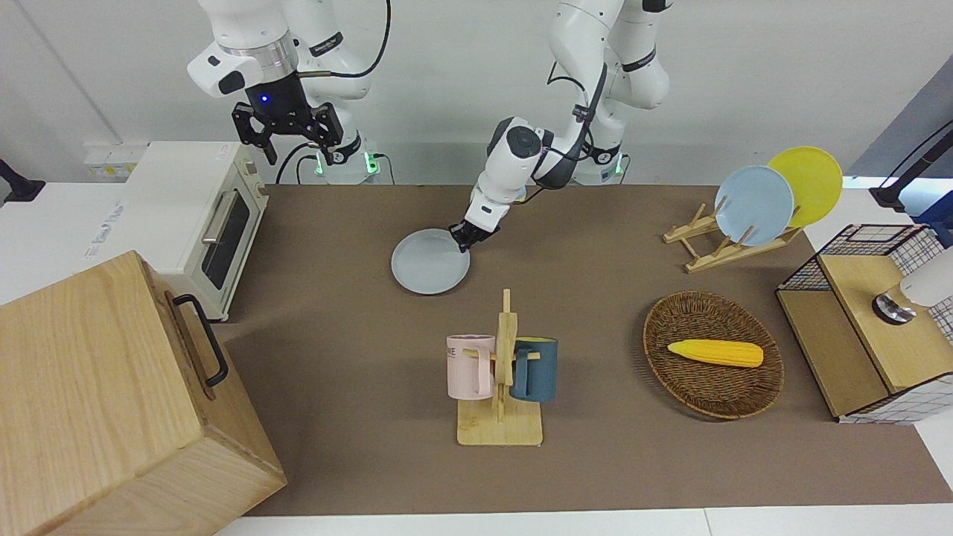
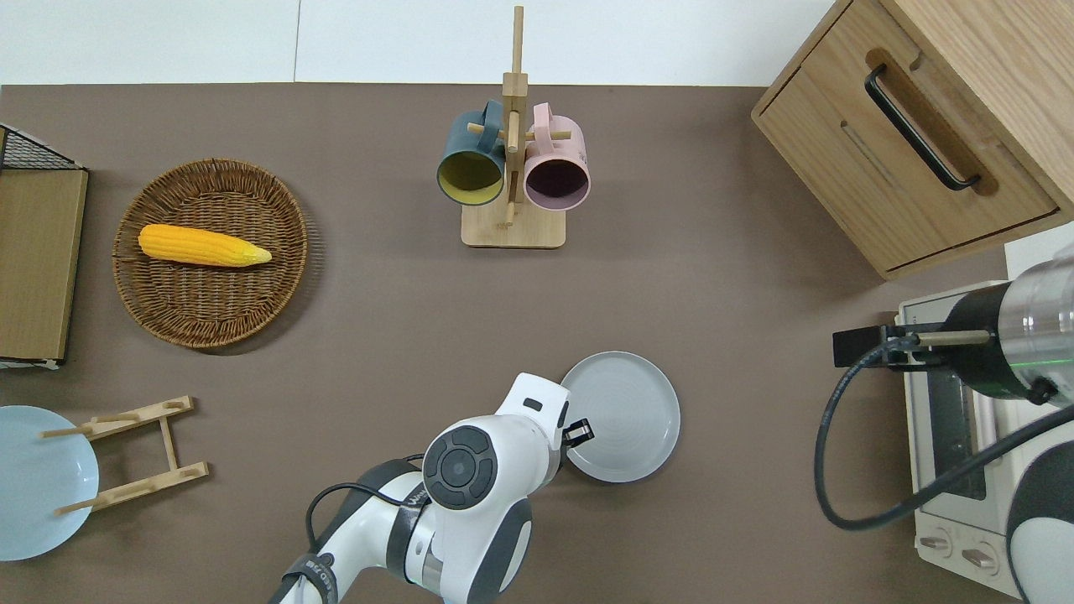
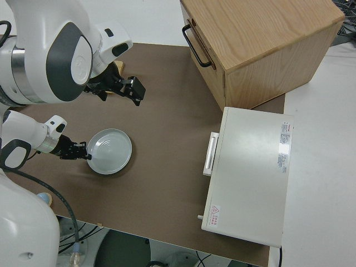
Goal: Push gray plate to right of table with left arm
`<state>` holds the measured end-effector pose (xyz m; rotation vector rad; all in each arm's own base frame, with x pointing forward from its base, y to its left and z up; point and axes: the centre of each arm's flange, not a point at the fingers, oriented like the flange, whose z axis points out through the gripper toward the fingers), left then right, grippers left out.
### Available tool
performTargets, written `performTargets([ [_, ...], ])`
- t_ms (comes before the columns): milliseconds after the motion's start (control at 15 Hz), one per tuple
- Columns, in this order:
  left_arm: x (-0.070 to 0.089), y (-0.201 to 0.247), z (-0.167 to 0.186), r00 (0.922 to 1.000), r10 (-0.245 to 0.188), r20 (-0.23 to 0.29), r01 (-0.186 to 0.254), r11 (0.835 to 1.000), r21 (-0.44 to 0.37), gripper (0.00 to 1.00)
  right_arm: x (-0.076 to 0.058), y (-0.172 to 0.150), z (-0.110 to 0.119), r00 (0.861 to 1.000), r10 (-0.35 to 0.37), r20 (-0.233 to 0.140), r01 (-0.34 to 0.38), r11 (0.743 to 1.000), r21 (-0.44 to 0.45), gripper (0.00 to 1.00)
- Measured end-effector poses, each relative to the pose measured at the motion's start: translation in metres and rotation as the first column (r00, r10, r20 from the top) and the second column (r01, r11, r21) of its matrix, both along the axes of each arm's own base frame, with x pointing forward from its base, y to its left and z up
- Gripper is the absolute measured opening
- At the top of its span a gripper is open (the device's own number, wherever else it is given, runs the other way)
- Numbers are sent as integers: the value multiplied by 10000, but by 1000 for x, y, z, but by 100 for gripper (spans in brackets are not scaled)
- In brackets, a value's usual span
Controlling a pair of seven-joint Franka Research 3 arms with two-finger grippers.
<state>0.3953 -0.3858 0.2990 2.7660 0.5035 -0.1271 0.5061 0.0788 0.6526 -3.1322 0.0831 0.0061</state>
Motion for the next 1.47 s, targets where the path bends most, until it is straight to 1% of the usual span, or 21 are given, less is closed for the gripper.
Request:
performTargets([
  [200, -6, -19, -10, 9998, -21, 173, 23, 9999, -134, 4, 0, 0, 0, 10000, 0, 0, 0, 10000, 0, 100],
  [333, -5, -26, -9, 9998, 2, 220, 3, 9997, -230, 4, 0, 0, 0, 10000, 0, 0, 0, 10000, 0, 100],
  [400, -3, -28, -10, 9997, 9, 227, -4, 9997, -251, 11, 0, 0, 0, 10000, 0, 0, 0, 10000, 0, 100],
  [533, 1, -32, -7, 9996, 45, 281, -36, 9994, -339, 36, 0, 0, 0, 10000, 0, 0, 0, 10000, 0, 100],
  [600, 6, -29, -3, 9996, 131, 258, -121, 9992, -380, 51, 0, 0, 0, 10000, 0, 0, 0, 10000, 0, 100],
  [667, 12, -24, 2, 9998, 197, 97, -193, 9991, -374, 64, 0, 0, 0, 10000, 0, 0, 0, 10000, 0, 100],
  [800, 24, -10, 18, 9991, 299, -285, -309, 9989, -351, 85, 0, 0, 0, 10000, 0, 0, 0, 10000, 0, 100],
  [867, 33, 5, 37, 9973, 377, -626, -399, 9986, -348, 99, 0, 0, 0, 10000, 0, 0, 0, 10000, 0, 100],
  [933, 44, 27, 63, 9942, 422, -991, -455, 9985, -314, 100, 0, 0, 0, 10000, 0, 0, 0, 10000, 0, 100],
  [1067, 63, 70, 115, 9895, -66, -1441, 96, 9998, 199, 100, 0, 0, 0, 10000, 0, 0, 0, 10000, 0, 100],
  [1200, 89, 124, 174, 9844, -429, -1705, 585, 9944, 876, 100, 0, 0, 0, 10000, 0, 0, 0, 10000, 0, 100],
  [1267, 99, 148, 189, 9839, -704, -1641, 862, 9921, 909, 100, 0, 0, 0, 10000, 0, 0, 0, 10000, 0, 100],
  [1333, 107, 172, 196, 9823, -1042, -1555, 1181, 9895, 831, 100, 0, 0, 0, 10000, 0, 0, 0, 10000, 0, 100],
  [1400, 114, 201, 199, 9790, -1402, -1483, 1528, 9852, 776, 100, 0, 0, 0, 10000, 0, 0, 0, 10000, 0, 100],
  [1467, 119, 221, 201, 9759, -1753, -1299, 1895, 9761, 1061, 100, 0, 0, 0, 10000, 0, 0, 0, 10000, 0, 100],
])
